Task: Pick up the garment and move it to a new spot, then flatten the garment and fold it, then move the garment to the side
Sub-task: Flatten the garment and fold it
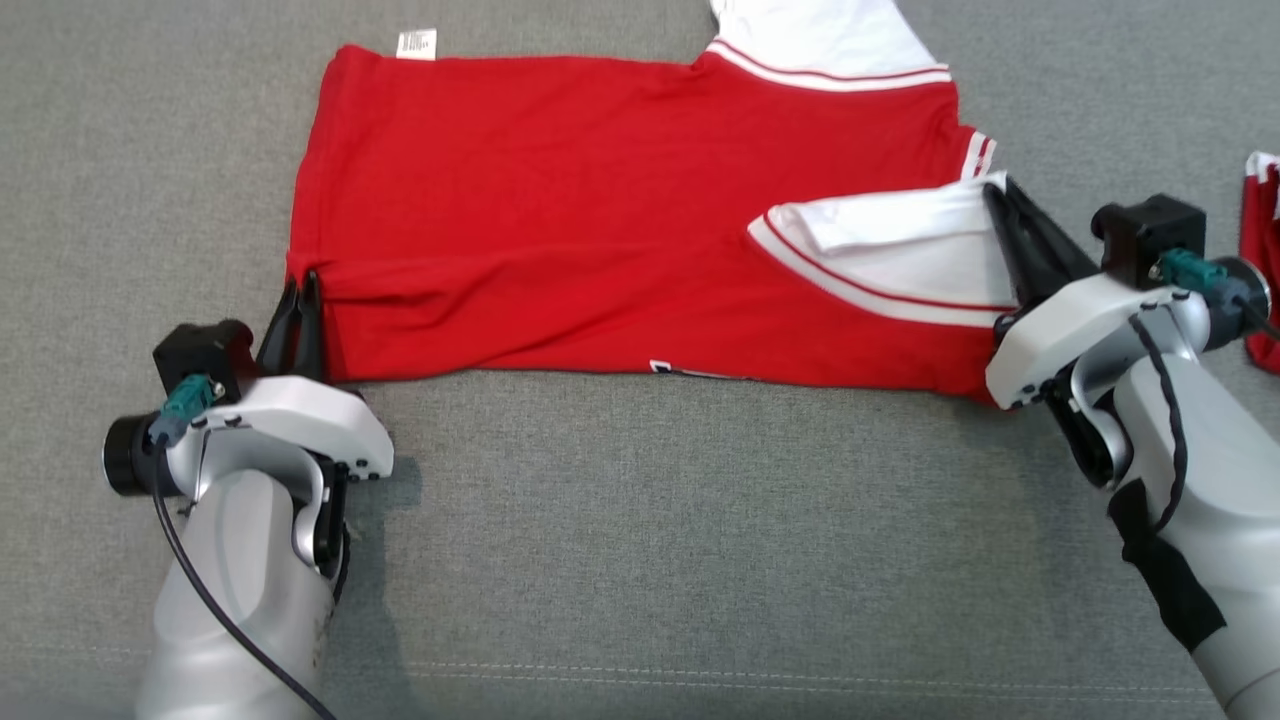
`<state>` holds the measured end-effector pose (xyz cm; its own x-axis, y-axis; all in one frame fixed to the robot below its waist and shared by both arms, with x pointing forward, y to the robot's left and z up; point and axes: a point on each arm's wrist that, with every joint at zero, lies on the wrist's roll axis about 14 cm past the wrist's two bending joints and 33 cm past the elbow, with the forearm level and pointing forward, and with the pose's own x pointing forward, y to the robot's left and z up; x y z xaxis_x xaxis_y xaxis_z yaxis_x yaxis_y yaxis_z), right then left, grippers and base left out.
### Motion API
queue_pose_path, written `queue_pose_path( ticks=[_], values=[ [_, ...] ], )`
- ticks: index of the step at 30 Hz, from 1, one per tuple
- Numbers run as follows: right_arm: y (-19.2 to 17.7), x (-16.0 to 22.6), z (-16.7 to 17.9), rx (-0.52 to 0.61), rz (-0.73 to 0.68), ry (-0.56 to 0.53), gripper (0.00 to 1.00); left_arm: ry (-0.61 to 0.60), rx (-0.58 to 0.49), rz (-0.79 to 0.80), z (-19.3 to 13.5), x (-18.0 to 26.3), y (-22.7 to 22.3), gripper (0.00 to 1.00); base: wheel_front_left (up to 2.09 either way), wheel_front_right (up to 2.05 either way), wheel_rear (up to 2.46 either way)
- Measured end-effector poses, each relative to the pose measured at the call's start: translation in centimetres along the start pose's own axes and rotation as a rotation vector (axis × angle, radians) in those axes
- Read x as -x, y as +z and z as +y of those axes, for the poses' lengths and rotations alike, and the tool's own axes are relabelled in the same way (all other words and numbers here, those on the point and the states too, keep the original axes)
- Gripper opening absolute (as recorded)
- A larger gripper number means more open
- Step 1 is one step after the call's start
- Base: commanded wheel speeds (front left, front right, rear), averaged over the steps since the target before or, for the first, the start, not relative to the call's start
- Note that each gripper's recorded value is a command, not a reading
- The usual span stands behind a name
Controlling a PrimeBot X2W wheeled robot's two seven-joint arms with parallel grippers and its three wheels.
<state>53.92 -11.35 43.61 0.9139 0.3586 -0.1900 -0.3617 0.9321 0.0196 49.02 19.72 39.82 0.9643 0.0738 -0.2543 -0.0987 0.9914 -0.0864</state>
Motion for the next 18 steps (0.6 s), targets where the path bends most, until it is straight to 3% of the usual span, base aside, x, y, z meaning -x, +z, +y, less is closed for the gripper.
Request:
queue_pose_path(
  ticks=[6,7,8,9,18],
  values=[
    [-0.8,-1.7,-0.5,0.004,0.019,-0.004,0.0,0.003,-0.004,0.006,0.0,-1.6,-0.2,0.0,0.0,0.0,0.0],
    [-1.0,-1.9,-0.5,-0.002,0.022,-0.007,0.14,0.002,-0.008,0.006,0.0,-1.9,-0.2,0.14,0.0,0.0,0.0],
    [-1.0,-2.1,-0.7,-0.013,0.02,-0.015,0.56,0.003,-0.008,0.005,0.1,-2.1,-0.2,0.48,0.0,0.0,0.0],
    [-1.1,-2.3,-0.9,-0.016,0.018,-0.022,1.0,0.006,-0.007,0.003,0.1,-2.3,-0.1,1.0,0.0,0.0,0.0],
    [0.0,-0.7,-2.7,-0.044,-0.046,-0.098,1.0,0.058,0.036,-0.108,1.7,-1.8,3.2,1.0,0.0,0.0,0.0]
  ],
)
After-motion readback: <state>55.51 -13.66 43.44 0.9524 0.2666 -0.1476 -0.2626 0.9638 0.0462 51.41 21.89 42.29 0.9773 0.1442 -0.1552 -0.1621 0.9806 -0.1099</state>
